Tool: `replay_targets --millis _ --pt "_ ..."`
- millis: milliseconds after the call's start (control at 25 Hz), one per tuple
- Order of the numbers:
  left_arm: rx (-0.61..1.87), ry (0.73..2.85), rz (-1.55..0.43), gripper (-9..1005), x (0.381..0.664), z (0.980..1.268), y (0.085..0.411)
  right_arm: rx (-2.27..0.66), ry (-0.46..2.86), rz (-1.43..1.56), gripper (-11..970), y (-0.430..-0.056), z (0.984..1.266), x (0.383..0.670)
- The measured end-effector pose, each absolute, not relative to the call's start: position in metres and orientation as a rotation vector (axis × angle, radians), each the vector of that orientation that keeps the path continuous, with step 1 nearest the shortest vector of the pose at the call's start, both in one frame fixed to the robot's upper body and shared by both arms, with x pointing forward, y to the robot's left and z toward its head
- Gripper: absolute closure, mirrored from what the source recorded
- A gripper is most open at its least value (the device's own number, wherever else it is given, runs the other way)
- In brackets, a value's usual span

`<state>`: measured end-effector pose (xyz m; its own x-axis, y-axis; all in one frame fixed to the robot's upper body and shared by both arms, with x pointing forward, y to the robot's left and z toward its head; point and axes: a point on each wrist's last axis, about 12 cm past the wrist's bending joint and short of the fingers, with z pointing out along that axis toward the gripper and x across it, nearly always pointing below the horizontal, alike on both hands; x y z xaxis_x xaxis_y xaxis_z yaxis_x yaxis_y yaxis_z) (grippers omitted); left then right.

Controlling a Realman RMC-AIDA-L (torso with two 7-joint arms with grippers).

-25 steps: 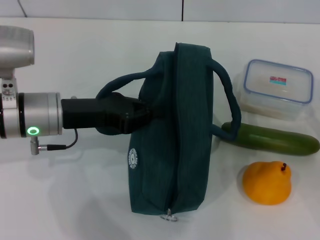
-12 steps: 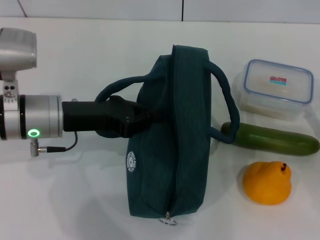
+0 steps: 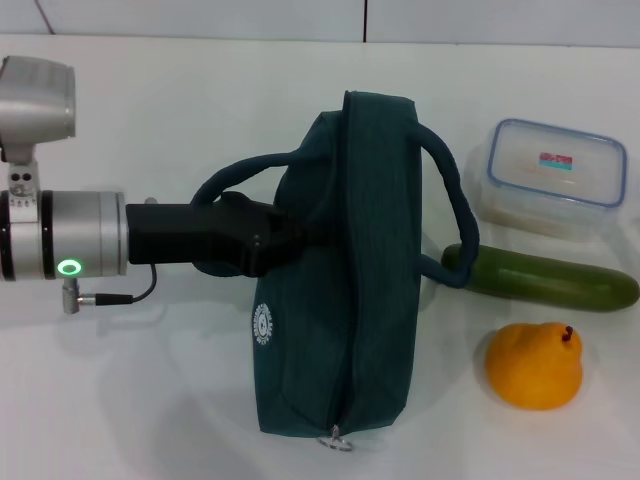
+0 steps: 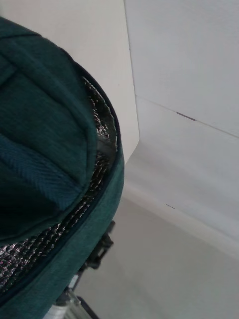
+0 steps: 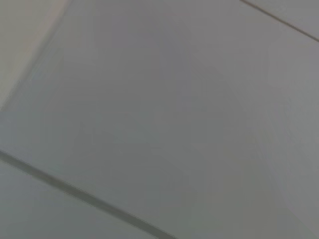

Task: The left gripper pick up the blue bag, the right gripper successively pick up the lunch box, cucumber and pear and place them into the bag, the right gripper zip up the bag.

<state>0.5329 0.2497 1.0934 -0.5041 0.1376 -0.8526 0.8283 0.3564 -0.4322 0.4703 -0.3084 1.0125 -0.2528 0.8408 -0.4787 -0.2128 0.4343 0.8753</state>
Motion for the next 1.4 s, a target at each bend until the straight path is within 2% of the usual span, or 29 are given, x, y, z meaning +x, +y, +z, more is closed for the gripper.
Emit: replay_targets --millis 240,440,680,1080,1400 --pt "0.842 1.880 -1.186 952 0.533 1.093 0.249 0.430 1.450 1.057 105 -0.310 1.021 0.462" --pt "0.849 1.875 -1.189 952 0.535 1.095 0.247 0.194 1.533 1.109 106 -0.291 1.025 0.473" --pt "0.850 1.873 -1.190 953 0.535 1.095 0.245 0.049 1.617 1.147 105 -0.273 1.026 0.488" --pt "0.819 1.874 -1.190 952 0.537 1.093 0.245 -0.049 1.646 1.134 105 -0.281 1.024 0.479" --pt "0.843 1.875 -1.194 953 0.539 1.094 0.241 -0.017 1.697 1.081 115 -0.288 1.015 0.472"
